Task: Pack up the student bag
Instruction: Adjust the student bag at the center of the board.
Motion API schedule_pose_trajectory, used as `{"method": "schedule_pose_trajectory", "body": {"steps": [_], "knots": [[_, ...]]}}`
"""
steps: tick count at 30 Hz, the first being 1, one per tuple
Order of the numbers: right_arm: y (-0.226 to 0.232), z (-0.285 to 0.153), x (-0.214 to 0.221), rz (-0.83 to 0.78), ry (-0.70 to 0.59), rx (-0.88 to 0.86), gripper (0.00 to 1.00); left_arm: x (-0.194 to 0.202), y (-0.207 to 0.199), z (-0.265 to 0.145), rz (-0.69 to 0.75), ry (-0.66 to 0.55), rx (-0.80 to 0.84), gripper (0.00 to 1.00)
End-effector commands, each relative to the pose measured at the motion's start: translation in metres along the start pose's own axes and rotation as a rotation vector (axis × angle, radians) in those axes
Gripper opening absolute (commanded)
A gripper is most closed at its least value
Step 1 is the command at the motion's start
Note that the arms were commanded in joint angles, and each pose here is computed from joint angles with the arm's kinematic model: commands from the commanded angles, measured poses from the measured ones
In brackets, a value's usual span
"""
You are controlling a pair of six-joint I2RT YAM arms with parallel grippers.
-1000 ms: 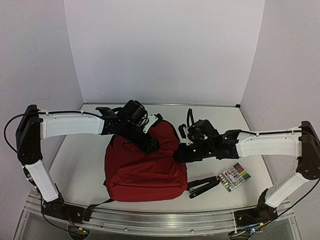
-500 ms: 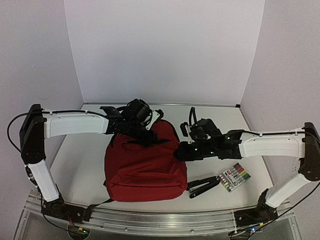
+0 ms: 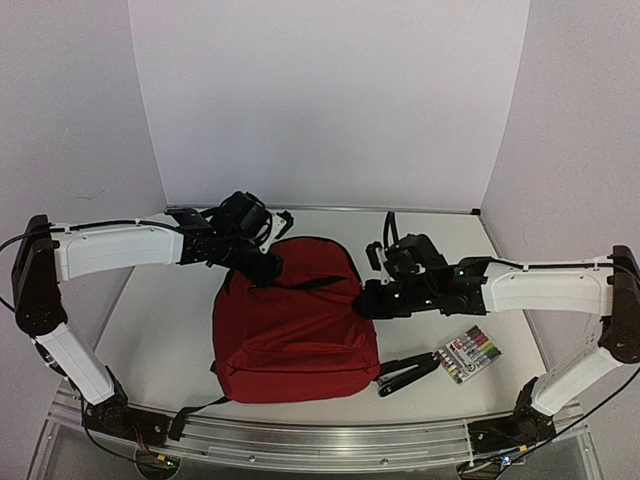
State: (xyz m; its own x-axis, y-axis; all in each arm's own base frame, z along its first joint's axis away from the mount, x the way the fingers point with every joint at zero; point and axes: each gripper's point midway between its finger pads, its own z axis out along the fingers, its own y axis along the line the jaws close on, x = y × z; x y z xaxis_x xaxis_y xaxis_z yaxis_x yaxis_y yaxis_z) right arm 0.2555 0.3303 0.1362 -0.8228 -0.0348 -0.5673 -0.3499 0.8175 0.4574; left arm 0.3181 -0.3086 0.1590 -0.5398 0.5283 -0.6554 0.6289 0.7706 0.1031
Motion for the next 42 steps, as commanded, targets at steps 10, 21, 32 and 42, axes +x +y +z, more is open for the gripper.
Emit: {"method": "schedule_pose_trajectory", "body": {"steps": [10, 21, 32, 42], "knots": [[-0.017, -0.014, -0.054, -0.033, -0.113, 0.056, 0.0, 0.034, -0.027, -0.018, -0.04, 0.085, 0.187, 0.2], [-0.045, 0.005, -0.113, -0.081, -0.159, 0.121, 0.0, 0.033, -0.047, -0.041, -0.294, 0.02, 0.332, 0.02], [-0.027, -0.02, -0.12, -0.042, -0.156, 0.091, 0.52, 0.001, -0.036, -0.066, -0.351, -0.06, 0.306, 0.57], [-0.016, -0.053, -0.089, 0.045, -0.164, 0.036, 0.61, -0.001, -0.041, -0.03, -0.143, 0.049, 0.262, 0.76]]}}
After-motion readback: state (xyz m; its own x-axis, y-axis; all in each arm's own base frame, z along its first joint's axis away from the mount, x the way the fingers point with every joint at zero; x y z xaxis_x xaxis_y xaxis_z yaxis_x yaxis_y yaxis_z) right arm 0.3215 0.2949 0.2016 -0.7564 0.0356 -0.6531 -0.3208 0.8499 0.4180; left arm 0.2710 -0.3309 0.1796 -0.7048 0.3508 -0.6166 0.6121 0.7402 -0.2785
